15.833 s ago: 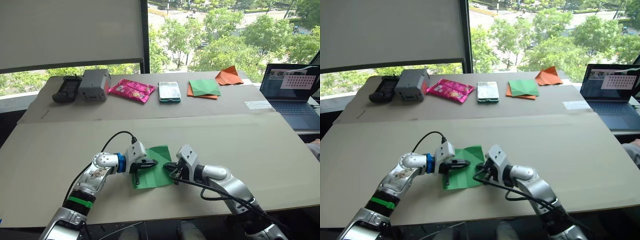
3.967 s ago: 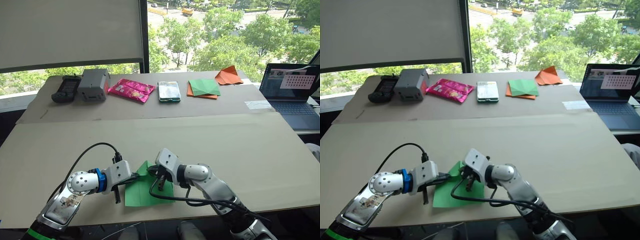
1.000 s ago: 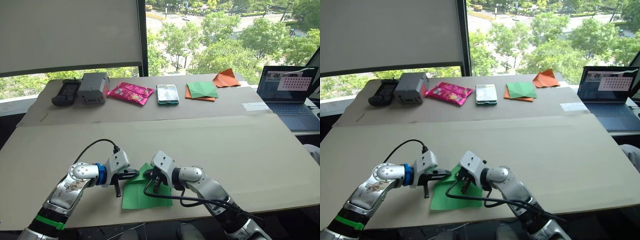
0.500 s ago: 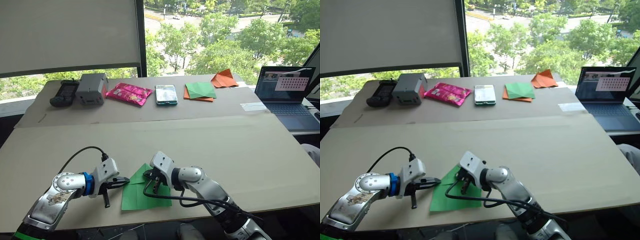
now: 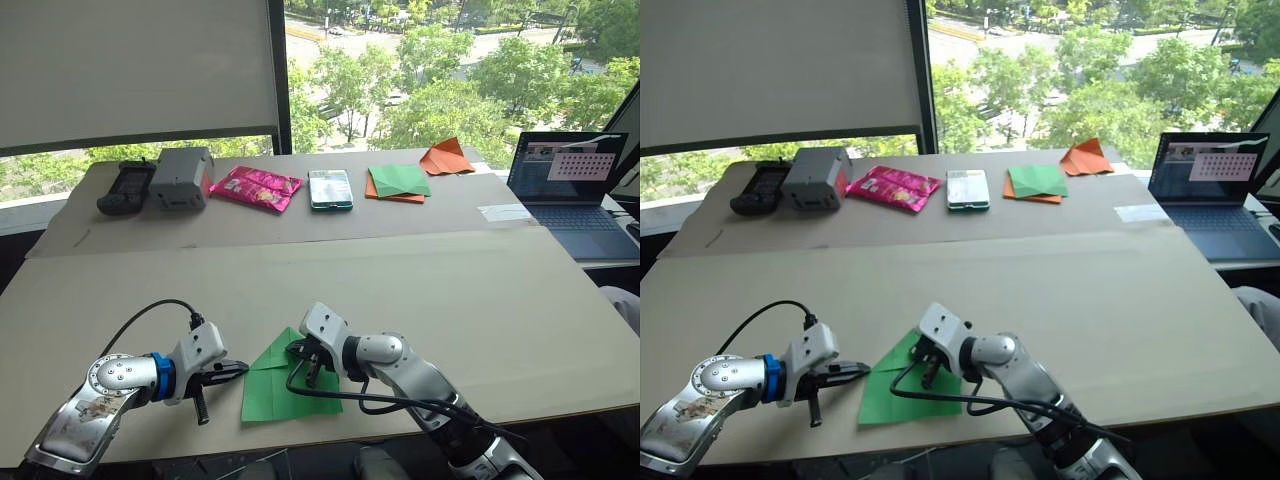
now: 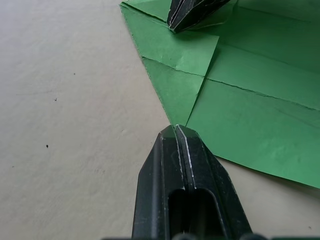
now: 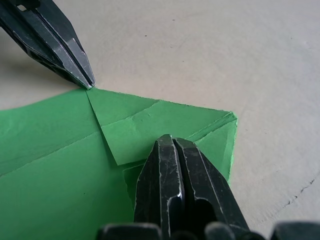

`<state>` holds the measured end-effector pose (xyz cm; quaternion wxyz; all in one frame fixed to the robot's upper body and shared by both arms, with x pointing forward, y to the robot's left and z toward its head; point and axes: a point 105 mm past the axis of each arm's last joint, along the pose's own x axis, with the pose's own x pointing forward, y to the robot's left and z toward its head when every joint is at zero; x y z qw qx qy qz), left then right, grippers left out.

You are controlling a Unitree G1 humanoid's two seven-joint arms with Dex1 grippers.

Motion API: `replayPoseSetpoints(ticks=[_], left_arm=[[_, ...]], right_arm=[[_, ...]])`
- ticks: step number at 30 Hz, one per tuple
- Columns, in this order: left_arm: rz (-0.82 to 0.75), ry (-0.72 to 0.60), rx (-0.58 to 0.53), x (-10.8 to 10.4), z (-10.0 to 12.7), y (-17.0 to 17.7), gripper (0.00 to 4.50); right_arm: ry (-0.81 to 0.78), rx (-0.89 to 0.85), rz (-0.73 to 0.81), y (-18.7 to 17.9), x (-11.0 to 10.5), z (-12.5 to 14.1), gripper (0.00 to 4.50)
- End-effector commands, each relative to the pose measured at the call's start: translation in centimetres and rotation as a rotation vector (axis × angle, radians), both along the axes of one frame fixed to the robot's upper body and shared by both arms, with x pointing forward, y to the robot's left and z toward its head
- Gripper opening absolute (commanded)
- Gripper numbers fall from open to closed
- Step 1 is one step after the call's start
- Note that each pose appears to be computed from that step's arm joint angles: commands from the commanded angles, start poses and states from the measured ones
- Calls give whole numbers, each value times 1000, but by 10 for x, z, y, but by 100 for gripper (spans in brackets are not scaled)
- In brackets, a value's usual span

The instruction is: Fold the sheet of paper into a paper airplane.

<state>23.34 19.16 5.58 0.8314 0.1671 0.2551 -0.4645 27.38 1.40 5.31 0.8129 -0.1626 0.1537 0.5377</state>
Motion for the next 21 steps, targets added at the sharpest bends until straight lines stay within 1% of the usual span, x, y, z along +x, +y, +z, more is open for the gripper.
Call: replayPoseSetpoints(ticks=[1, 5, 7, 12, 16, 20, 21], left_arm=[[72, 8, -114, 8, 22, 5, 2], [69, 20, -285, 11, 55, 1, 2], [59, 15, -296, 15, 56, -3, 2], [-4, 26, -270, 21, 40, -20, 2], [-70, 40, -203, 22, 21, -26, 2], [-93, 40, -139, 24, 6, -23, 2], [-108, 39, -106, 24, 0, -22, 2]], right_arm=[[54, -59, -25, -9, -1, -18, 0], [50, -61, -27, -10, 0, -18, 0], [47, -61, -26, -9, 1, -18, 0], [42, -62, -28, -9, 2, -16, 0], [41, -66, -38, -12, 3, -16, 0], [39, -71, -48, -15, 4, -16, 0], [38, -71, -51, -16, 5, -16, 0]])
